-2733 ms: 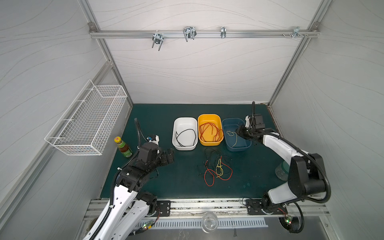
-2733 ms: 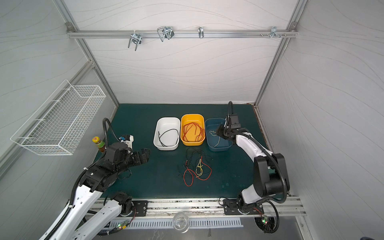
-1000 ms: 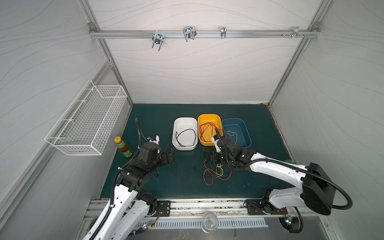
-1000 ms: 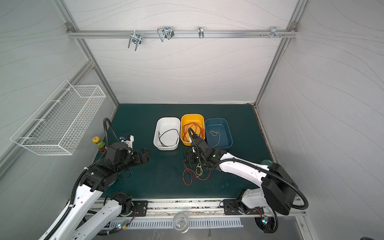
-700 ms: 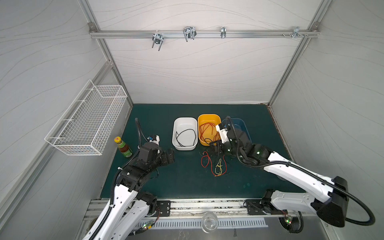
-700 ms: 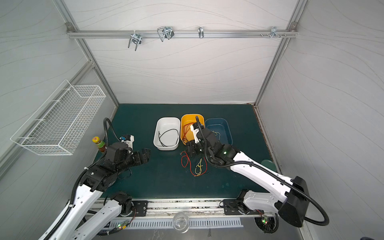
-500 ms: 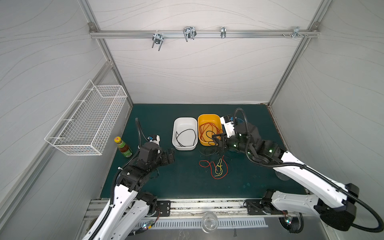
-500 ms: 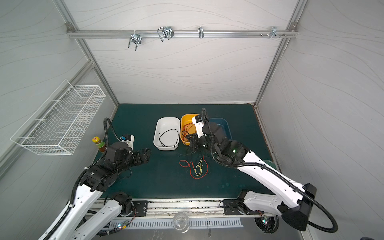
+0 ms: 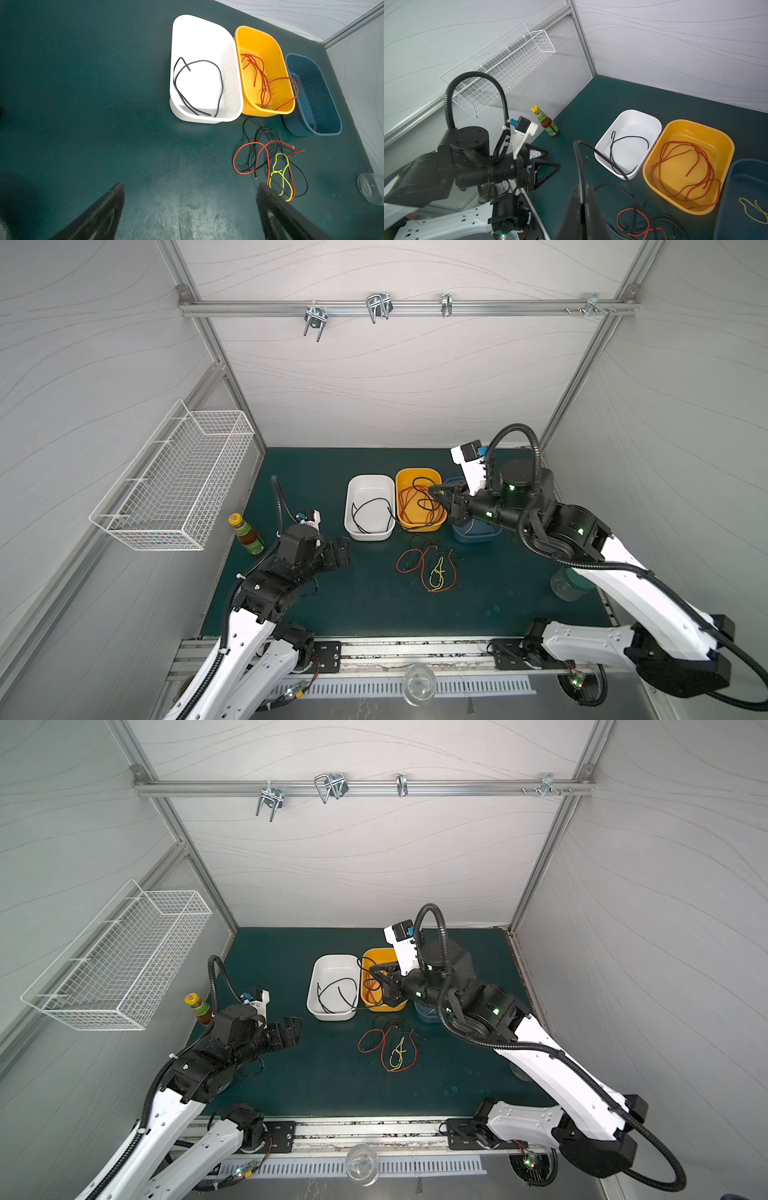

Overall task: Untangle the cables
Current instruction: 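Carry the black wire over the white tub with the right gripper, then lower the black wire into the white tub and open the right gripper, then move the right gripper back down to the wire tangle, then grasp the yellow wire in the tangle with the right gripper, then lift the yellow wire and carry it over the blue tub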

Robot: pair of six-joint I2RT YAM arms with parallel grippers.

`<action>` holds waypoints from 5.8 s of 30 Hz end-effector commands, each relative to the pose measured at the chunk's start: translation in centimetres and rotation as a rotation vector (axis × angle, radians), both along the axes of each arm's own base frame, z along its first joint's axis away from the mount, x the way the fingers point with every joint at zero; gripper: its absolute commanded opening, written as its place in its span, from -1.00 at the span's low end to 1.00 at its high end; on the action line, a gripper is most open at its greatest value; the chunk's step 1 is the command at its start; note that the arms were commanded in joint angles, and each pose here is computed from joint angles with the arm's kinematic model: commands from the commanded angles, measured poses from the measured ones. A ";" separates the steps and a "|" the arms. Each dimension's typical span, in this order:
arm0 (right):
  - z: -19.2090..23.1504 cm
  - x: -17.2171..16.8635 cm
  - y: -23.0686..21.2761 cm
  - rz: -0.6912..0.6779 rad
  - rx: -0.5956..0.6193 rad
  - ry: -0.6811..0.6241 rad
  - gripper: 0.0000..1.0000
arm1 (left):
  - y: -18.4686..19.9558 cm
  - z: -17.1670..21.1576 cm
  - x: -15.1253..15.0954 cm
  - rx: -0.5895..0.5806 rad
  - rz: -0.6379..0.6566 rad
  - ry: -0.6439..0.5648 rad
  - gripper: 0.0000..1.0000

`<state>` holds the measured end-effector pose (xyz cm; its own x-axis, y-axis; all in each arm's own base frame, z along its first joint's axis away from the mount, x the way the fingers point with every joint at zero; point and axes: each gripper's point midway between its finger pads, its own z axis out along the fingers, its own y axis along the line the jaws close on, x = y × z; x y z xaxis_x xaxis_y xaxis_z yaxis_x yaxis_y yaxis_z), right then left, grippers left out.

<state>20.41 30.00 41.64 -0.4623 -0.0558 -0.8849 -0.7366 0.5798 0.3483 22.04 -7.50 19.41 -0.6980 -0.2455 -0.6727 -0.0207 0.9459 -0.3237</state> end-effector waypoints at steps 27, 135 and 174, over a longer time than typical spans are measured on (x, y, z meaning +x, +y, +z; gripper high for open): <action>-13.8 13.2 12.8 0.111 -0.110 0.297 -1.00 | 0.1 1.3 0.3 0.001 0.007 -0.069 1.00; -37.3 -2.3 -5.3 -0.260 -0.501 0.602 -0.34 | -1.2 1.1 0.0 -0.016 -0.049 -0.056 1.00; -19.4 3.7 -11.9 -0.411 -0.256 0.260 -1.00 | -1.3 0.9 0.0 -0.016 -0.056 -0.048 1.00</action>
<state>22.75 20.08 21.96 -0.6719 -0.0350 -0.7398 -0.3859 0.8691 0.3094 21.55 -8.39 19.42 -0.7017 -0.2145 -0.6794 0.0262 0.9452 -0.3254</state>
